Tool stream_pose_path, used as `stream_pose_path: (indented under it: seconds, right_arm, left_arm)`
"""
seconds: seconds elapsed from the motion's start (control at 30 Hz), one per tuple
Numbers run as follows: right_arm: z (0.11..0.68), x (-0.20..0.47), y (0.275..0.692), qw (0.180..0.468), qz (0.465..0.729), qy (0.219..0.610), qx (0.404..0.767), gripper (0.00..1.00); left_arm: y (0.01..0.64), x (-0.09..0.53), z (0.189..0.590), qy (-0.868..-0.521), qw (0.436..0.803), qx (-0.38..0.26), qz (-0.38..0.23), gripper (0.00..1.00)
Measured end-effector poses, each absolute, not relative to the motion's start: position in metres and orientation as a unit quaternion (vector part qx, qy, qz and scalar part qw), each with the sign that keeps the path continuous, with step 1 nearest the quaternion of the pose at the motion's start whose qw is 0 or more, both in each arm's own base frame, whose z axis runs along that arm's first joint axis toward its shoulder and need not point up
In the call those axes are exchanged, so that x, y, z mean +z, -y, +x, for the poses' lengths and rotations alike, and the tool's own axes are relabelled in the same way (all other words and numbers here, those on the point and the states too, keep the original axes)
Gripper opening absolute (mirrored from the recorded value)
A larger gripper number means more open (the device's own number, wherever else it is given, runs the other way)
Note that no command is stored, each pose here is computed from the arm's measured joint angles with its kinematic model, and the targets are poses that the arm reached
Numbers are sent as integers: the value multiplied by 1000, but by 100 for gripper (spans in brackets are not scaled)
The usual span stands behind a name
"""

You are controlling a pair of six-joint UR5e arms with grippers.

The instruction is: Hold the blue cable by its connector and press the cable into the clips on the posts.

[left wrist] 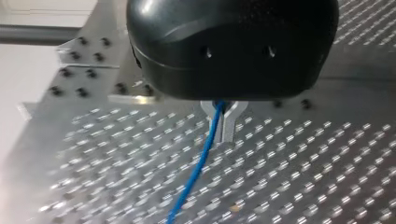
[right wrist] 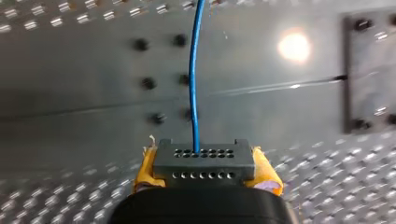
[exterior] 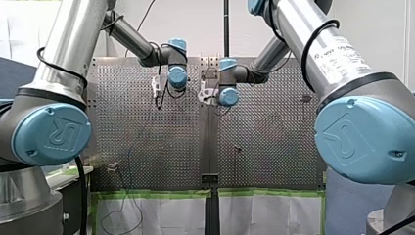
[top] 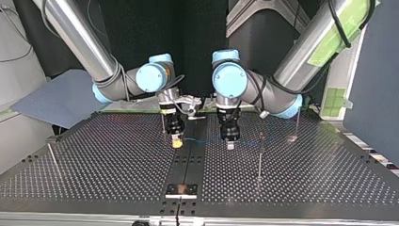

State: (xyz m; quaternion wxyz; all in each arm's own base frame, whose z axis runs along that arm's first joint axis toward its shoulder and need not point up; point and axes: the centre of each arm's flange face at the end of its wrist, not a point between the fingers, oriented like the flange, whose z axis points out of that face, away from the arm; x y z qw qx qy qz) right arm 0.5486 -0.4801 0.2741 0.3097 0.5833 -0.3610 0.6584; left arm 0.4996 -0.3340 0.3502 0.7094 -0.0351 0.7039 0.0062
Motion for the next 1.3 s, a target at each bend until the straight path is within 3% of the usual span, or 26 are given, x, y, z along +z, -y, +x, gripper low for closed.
stream_pose_path:
  seconds: [0.37, 0.83, 1.3]
  right_arm:
    - [523, 228, 470, 312, 606, 387, 621, 0]
    - [497, 181, 450, 318, 628, 406, 582, 0]
    - [475, 144, 430, 325, 634, 420, 563, 0]
  left_arm:
    - [363, 282, 494, -735, 678, 7, -6, 0]
    - [363, 232, 465, -738, 675, 17, 1, 0]
    - [382, 169, 446, -749, 662, 14, 28, 0]
